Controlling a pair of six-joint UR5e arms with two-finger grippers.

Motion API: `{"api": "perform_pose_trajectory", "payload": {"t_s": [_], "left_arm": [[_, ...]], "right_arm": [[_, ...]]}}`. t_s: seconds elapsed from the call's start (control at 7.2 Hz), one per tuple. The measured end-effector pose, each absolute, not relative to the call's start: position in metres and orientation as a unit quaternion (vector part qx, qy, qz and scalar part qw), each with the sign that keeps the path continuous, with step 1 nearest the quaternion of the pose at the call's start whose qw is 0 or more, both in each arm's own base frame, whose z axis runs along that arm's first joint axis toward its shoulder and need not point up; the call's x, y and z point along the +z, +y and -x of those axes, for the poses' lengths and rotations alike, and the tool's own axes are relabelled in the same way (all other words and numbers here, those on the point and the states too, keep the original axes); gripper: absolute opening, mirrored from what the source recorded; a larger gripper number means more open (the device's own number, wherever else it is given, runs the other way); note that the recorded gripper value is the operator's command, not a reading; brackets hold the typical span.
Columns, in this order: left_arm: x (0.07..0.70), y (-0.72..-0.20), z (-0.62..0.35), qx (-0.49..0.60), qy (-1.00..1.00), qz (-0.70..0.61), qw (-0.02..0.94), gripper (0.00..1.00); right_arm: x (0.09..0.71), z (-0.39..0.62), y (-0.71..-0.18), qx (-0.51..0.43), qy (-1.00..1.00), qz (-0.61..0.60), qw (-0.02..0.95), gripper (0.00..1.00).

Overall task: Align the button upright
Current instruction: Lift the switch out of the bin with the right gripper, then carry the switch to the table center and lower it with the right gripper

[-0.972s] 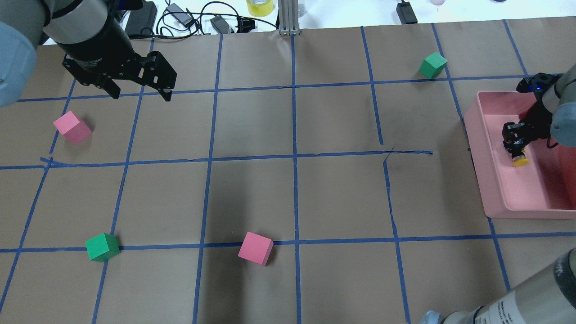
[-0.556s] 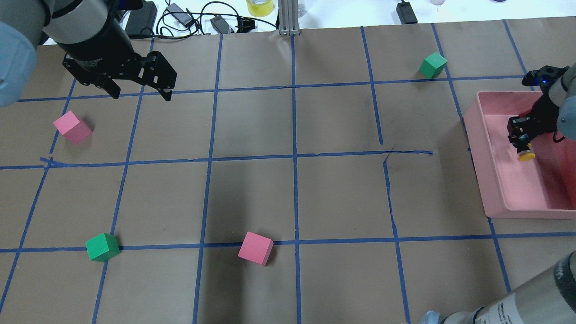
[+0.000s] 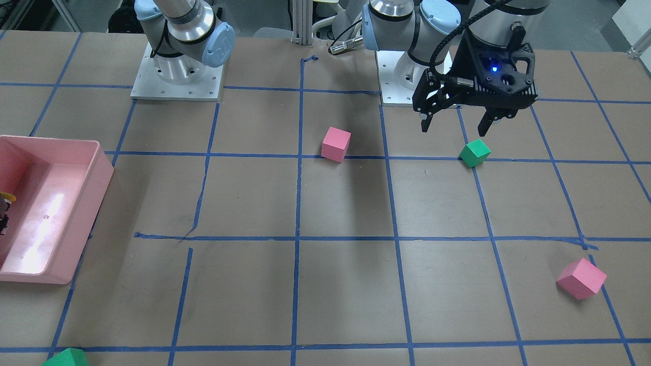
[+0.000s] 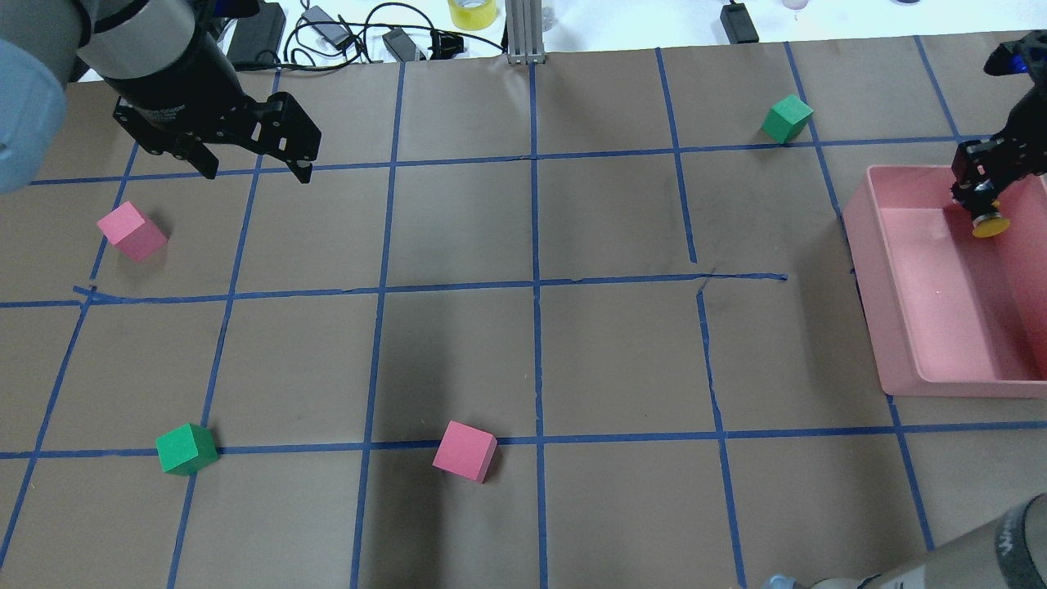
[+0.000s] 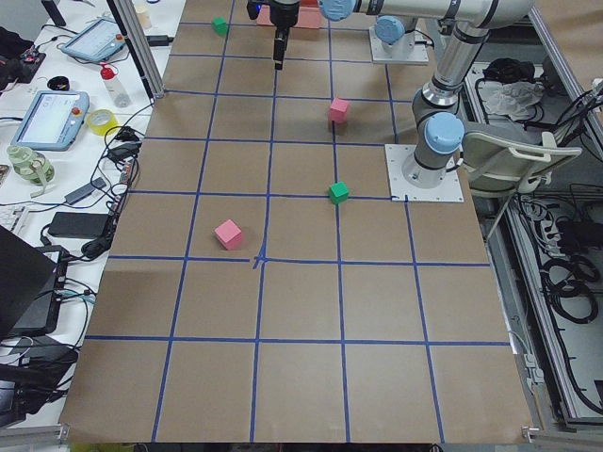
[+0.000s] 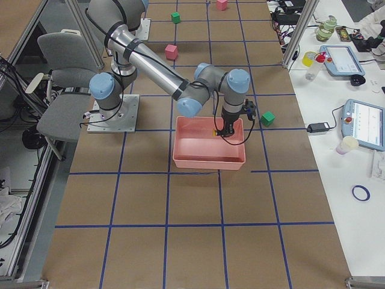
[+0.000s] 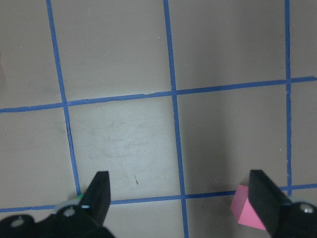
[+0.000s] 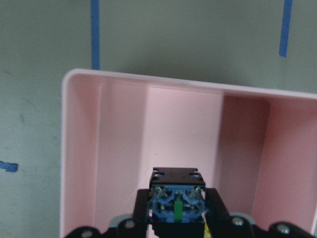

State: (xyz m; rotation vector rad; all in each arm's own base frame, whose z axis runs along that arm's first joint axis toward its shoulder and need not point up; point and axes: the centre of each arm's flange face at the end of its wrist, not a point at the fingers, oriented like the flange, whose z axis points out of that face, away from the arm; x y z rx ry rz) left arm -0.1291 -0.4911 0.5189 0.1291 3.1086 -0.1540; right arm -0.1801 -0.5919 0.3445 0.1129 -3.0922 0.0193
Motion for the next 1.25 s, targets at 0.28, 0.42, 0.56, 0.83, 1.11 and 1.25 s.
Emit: {"api": "perform_pose_trajectory", "payload": {"t_s": [0.28, 0.42, 0.56, 0.83, 1.11, 1.25], "left_arm": [[0.519, -0.491, 0.129, -0.049, 0.998, -0.041, 0.013, 1.0], [0.519, -0.491, 0.129, -0.049, 0.998, -0.041, 0.013, 1.0], [0.519, -0.491, 0.129, -0.049, 0.998, -0.041, 0.013, 1.0], [0.519, -0.491, 0.129, -0.05, 0.998, -0.041, 0.012, 1.0], [0.519, -0.491, 0.129, -0.049, 0.998, -0.041, 0.011, 1.0], [0.519, -0.491, 0.128, -0.05, 0.998, -0.041, 0.012, 1.0]], "right_arm": [[0.378, 0.104, -0.606, 0.014, -0.998, -0.052, 0.024, 0.0], [0.384, 0.058, -0.611, 0.019, -0.998, -0.053, 0.023, 0.0], [0.385, 0.002, -0.614, 0.023, -0.999, -0.045, 0.02, 0.0], [0.371, -0.122, -0.614, 0.033, -0.999, -0.02, -0.008, 0.0], [0.332, -0.242, -0.603, 0.04, -0.999, -0.014, -0.026, 0.0], [0.309, -0.293, -0.592, 0.043, -0.999, -0.007, -0.026, 0.0]]}}
